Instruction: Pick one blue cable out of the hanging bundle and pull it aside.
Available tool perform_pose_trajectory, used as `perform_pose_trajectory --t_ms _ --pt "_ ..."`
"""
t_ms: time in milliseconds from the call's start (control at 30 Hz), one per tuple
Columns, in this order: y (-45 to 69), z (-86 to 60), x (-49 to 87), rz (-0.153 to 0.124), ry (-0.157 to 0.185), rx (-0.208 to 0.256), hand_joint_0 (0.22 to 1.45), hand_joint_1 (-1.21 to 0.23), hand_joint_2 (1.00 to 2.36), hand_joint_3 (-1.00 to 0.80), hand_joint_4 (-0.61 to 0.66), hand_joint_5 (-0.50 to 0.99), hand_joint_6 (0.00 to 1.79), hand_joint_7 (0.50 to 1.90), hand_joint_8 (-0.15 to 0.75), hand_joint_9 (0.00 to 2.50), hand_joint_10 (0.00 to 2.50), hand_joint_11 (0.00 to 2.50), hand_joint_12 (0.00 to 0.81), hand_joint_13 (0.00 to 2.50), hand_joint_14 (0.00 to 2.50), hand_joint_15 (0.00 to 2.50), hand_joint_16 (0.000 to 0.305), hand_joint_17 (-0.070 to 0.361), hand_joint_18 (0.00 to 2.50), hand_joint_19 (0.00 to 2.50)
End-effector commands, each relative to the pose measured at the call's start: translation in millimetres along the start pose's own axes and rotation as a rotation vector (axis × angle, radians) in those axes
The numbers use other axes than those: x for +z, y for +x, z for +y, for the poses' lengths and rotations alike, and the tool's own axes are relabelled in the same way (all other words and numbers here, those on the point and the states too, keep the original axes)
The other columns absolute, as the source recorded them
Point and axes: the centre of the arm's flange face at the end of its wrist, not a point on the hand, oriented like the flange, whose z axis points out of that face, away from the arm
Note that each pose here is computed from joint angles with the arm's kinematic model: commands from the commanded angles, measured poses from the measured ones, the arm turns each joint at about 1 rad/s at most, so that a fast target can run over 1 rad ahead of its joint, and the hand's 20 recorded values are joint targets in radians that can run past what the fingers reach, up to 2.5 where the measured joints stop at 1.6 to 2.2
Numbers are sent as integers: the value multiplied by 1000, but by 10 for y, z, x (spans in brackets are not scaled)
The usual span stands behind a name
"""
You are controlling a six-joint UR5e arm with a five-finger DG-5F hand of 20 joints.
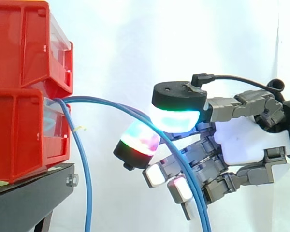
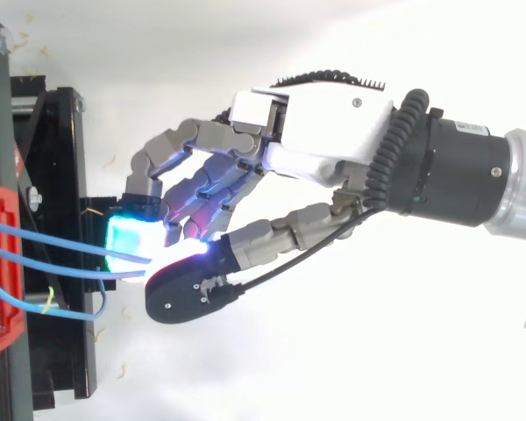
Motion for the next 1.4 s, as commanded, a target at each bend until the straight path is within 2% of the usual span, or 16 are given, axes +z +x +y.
perform_pose_trajectory --t_ms 0,33,200,333,400,533,600,667,700,767,833,867,967,1100,1200,1367 --pt "1 1 0 1 0 0 678 -901 1017 -293 74 -188 899 865 284 724 26 797 395 896 25 728 48 107 757 679" --pt "1 1 0 1 0 0 657 -890 1010 -389 38 -167 903 1005 287 752 27 790 390 894 24 726 47 105 756 687" --pt "2 -10 3 1 1 0 597 -778 1004 -456 -9 -113 874 1101 275 855 22 705 384 943 25 728 45 100 778 714" --pt "-2 1 0 -2 0 0 571 -558 1011 -382 6 -69 810 1055 258 912 19 560 380 975 23 726 45 100 781 771" --pt "-1 3 2 -2 -2 1 572 -535 1016 -305 37 -51 729 1176 266 910 19 554 385 977 24 729 46 103 786 783" --pt "0 1 0 -1 0 0 583 -631 1022 -202 71 -71 677 1188 285 837 20 611 389 963 25 746 47 105 795 760" --pt "0 3 2 -1 -2 1 595 -707 1022 -198 107 -98 689 1093 288 776 24 653 395 946 25 743 47 105 785 744" --pt "-10 1 2 -1 0 0 651 -889 1022 -192 116 -188 839 870 292 733 27 770 398 918 25 743 48 107 786 697" --pt "-10 -10 4 -1 1 0 666 -894 1022 -202 122 -193 846 909 291 727 26 806 397 918 25 743 48 107 788 689" --pt "-10 1 2 -1 0 0 696 -913 1019 -272 154 -187 871 785 288 757 28 848 395 915 25 742 47 106 791 667" --pt "-22 1 3 -2 0 0 706 -927 1015 -330 180 -182 869 753 290 764 25 851 395 914 24 746 47 106 790 666" --pt "-22 1 3 -2 0 0 710 -929 1014 -351 176 -179 867 749 290 765 28 850 396 914 24 740 47 106 790 666" --pt "-22 1 3 -2 0 0 698 -941 1000 -495 114 -166 907 919 302 804 27 865 395 914 26 736 46 103 790 665" --pt "-22 1 3 -2 0 0 612 -887 1000 -500 99 -121 887 1051 315 868 27 831 396 942 26 745 45 101 804 693" --pt "-34 1 4 -4 0 1 524 -808 1000 -500 111 -100 870 1028 327 913 27 801 411 986 23 744 48 107 845 702" --pt "-45 1 5 -5 0 1 512 -761 1000 -500 95 -91 855 1056 338 953 25 774 416 1015 24 750 49 110 869 712"
